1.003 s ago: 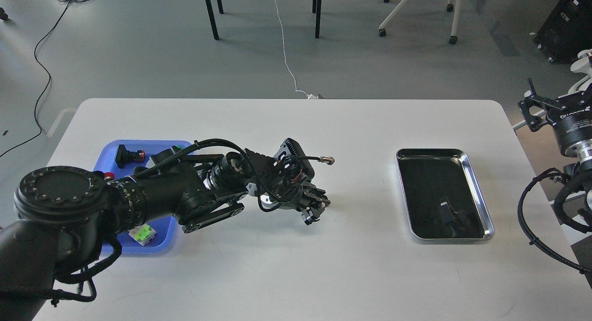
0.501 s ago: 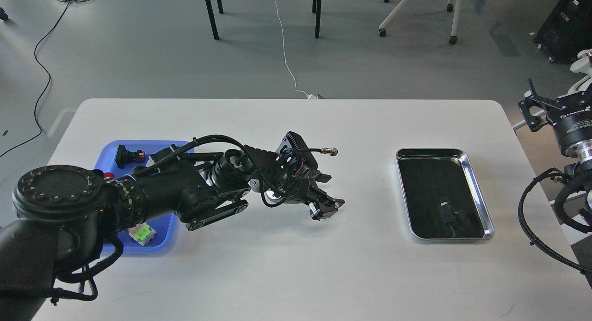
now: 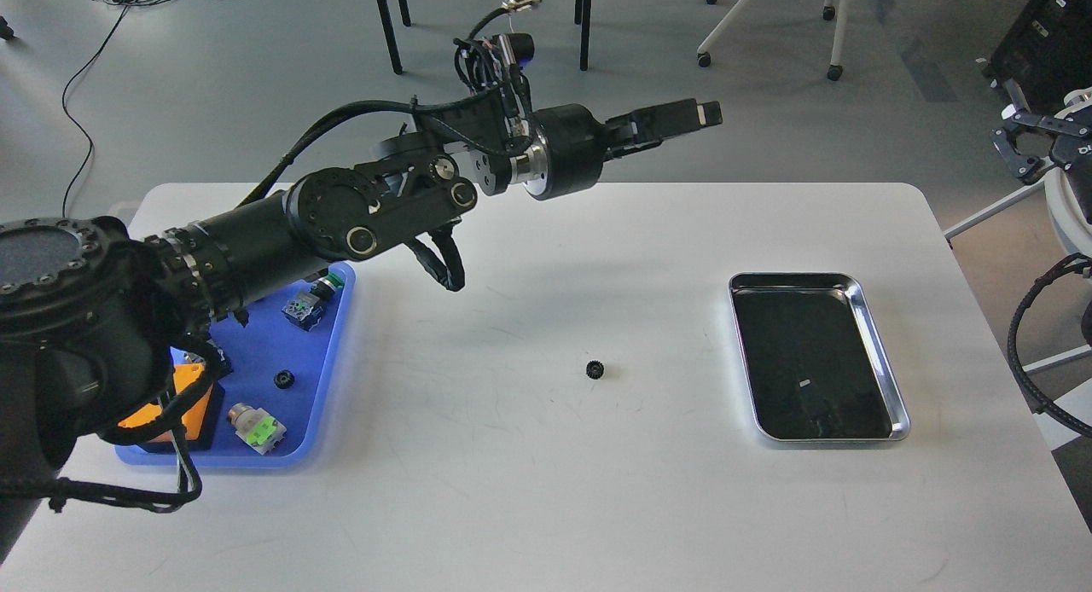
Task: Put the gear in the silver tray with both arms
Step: 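Open the left gripper to set the gear on the table, then retract the left arm and swing the right gripper toward the gear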
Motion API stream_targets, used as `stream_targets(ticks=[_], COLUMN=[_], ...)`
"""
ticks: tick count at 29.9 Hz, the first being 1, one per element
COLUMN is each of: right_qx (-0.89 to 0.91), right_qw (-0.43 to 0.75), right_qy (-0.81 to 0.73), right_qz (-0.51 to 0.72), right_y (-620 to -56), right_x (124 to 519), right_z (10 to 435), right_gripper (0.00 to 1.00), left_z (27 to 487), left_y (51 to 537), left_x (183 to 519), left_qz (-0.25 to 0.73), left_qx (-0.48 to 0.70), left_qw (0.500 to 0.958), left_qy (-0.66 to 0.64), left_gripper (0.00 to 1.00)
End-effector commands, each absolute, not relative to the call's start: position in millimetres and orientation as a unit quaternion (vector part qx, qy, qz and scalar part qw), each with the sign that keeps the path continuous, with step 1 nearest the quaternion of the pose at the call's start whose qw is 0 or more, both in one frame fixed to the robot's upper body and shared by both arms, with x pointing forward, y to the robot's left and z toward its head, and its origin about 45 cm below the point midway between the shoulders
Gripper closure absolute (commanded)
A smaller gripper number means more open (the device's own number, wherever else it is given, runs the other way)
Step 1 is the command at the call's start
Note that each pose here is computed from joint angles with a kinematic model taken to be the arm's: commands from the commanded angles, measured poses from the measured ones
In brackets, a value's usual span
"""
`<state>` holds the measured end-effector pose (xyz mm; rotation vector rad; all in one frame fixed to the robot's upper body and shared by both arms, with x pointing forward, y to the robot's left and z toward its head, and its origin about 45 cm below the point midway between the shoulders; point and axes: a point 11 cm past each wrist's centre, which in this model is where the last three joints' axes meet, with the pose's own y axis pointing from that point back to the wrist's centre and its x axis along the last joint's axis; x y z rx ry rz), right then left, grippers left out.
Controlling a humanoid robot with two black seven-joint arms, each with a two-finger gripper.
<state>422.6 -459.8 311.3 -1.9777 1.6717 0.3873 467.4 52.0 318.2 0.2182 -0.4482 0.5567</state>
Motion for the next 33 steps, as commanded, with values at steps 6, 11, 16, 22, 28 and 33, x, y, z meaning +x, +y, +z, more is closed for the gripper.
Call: stream_targets(ticks=[6,11,16,22,28,33], right_qx=[-0.841,-0.890,-0.920,-0.933,-0.895,-0.840], right_qw=[0.083,-0.025,-0.091,-0.216,-0.340,-0.402], right_qy=[0.532,0.454,0.372,0.230,0.067,-0.088], right_qz=[0.040,-0.024,-0.077,-0.173,-0.282,-0.354], right_y=[-382,-317,-249,-159,-91,-50], right_x=[463,478,483,472,445,407], right_z=[365,372,373,355,311,257], right_gripper=[0.01,0.01,0.01,0.01,0.01,0.01], left_z=[363,358,337,305,289,287], left_y=[196,255,282,310,332,341], left_x=[509,508,503,491,482,478], left_qz=[0.462,0.504,0.534,0.555,0.565,0.569], left_qx=[-0.099,-0.162,-0.203,-0.250,-0.250,-0.248], left_qw=[0.881,0.848,0.817,0.779,0.766,0.764], left_qy=[-0.013,0.035,0.083,0.148,0.177,0.176], left_gripper=[0.02,0.02,0.02,0.02,0.02,0.02])
